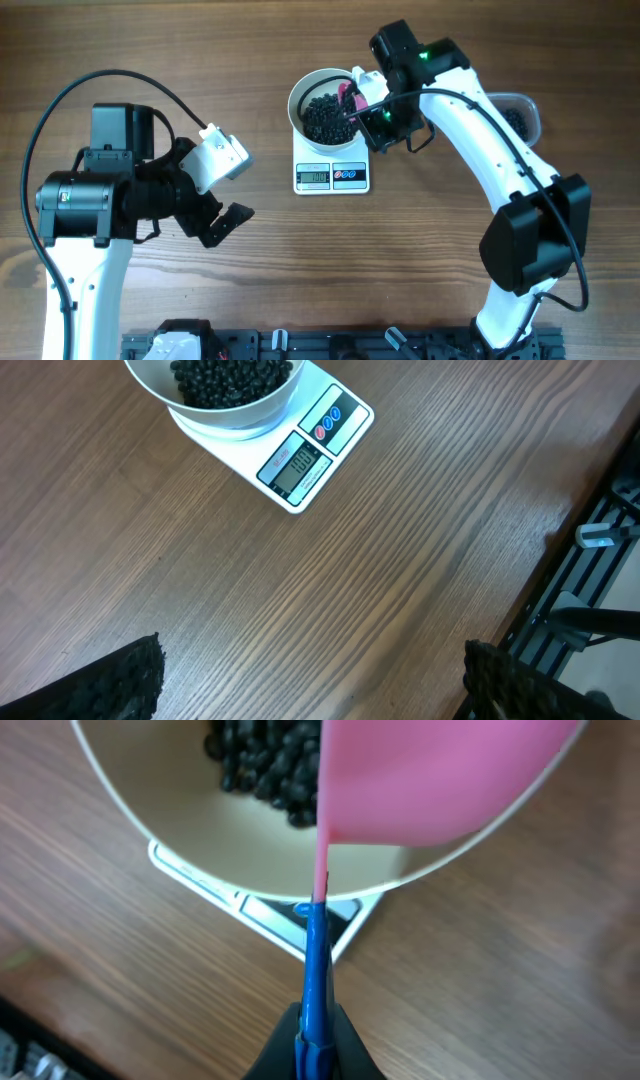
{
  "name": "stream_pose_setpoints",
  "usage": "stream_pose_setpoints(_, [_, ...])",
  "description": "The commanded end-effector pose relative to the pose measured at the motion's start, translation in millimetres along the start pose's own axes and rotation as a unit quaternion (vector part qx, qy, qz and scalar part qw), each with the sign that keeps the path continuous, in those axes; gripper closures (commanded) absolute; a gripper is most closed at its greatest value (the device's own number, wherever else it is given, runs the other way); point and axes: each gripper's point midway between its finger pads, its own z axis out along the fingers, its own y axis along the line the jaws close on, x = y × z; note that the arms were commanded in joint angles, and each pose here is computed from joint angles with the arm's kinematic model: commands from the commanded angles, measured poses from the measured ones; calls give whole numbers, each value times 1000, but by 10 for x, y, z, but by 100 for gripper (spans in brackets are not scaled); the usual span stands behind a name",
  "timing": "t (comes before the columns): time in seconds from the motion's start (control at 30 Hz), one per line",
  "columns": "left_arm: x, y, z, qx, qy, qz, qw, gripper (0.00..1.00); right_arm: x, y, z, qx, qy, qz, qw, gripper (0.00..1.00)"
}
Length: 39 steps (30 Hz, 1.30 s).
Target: Scoop item into bowl and weigh 150g on scale
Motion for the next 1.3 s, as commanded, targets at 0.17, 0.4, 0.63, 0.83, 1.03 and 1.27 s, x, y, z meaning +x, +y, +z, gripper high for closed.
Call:
stream_pose_setpoints(0.17, [-50, 13, -67, -9, -12, 11, 1000, 0, -74, -167, -200, 101, -15, -26, 994, 96])
stream_pose_setpoints(0.4, [-50, 13, -67, -9, -12, 11, 1000, 0, -104, 5, -221, 133, -11, -85, 987, 96])
stream_pose_setpoints(0.63, [-50, 13, -67, -9, -12, 11, 1000, 0, -113, -164, -295, 211, -3, -102, 972, 96])
stream_pose_setpoints(0.83, [-50, 13, -67, -9, -12, 11, 1000, 0, -134, -153, -297, 209, -8, -102, 973, 96])
stream_pose_setpoints(1.03, [-50, 13, -67, -9, -12, 11, 1000, 0, -150, -104, -280, 194, -13, -102, 976, 96])
stream_pose_setpoints(1.27, [-50, 13, -67, -9, -12, 11, 1000, 0, -196, -103, -477, 197, -31, -95, 975, 96])
